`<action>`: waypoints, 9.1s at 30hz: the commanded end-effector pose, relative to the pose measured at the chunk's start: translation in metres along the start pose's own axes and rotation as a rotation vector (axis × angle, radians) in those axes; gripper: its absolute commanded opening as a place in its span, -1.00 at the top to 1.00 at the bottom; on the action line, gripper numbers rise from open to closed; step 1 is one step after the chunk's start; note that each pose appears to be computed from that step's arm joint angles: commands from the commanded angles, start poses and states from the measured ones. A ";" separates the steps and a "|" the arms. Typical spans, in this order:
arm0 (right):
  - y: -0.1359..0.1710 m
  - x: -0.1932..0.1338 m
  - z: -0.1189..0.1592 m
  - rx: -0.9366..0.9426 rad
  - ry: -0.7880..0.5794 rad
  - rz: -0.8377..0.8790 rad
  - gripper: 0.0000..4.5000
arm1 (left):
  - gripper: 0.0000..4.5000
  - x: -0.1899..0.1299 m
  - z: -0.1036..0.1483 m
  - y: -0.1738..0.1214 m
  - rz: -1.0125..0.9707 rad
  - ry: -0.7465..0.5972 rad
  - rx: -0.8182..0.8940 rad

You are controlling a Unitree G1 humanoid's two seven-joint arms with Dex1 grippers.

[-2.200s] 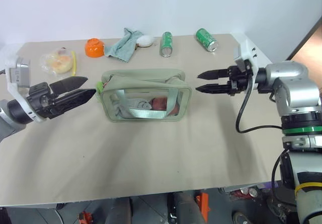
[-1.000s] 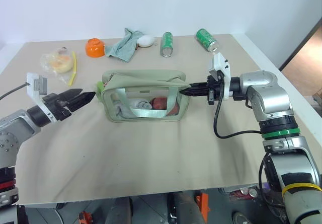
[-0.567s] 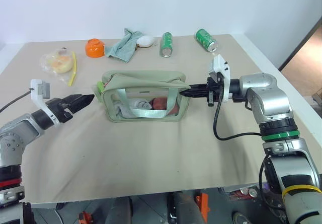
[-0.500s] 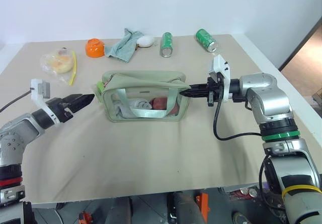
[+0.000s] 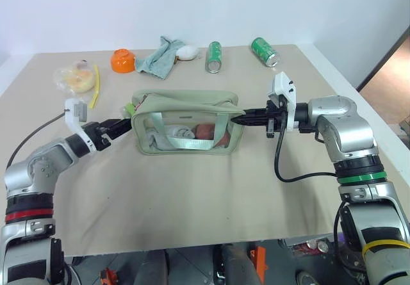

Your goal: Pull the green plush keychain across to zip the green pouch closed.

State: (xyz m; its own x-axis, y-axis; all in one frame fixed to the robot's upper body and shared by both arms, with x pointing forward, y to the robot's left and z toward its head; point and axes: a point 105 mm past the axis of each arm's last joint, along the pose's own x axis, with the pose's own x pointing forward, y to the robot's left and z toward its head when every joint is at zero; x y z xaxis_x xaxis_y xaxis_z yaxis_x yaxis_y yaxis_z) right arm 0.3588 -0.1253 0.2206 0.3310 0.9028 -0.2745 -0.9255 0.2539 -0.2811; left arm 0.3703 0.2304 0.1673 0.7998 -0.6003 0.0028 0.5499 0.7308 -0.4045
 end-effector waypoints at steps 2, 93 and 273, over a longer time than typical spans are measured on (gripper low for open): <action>0.000 -0.006 0.006 -0.018 -0.015 -0.021 0.99 | -1.00 0.005 0.014 -0.004 -0.025 -0.038 0.037; 0.003 0.007 0.005 -0.014 -0.062 -0.045 1.00 | -0.97 0.011 0.148 -0.152 -0.482 -0.126 0.619; 0.007 0.133 0.123 -0.385 -0.122 0.074 0.36 | 1.00 -0.016 0.015 -0.064 -0.263 0.038 0.211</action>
State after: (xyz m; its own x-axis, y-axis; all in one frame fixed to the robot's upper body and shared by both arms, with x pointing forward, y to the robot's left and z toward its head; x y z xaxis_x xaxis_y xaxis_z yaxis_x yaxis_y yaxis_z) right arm 0.3781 0.0394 0.2862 0.2233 0.9511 -0.2134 -0.8237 0.0670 -0.5631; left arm 0.3287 0.1967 0.2073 0.6095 -0.7909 0.0550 0.7824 0.5889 -0.2025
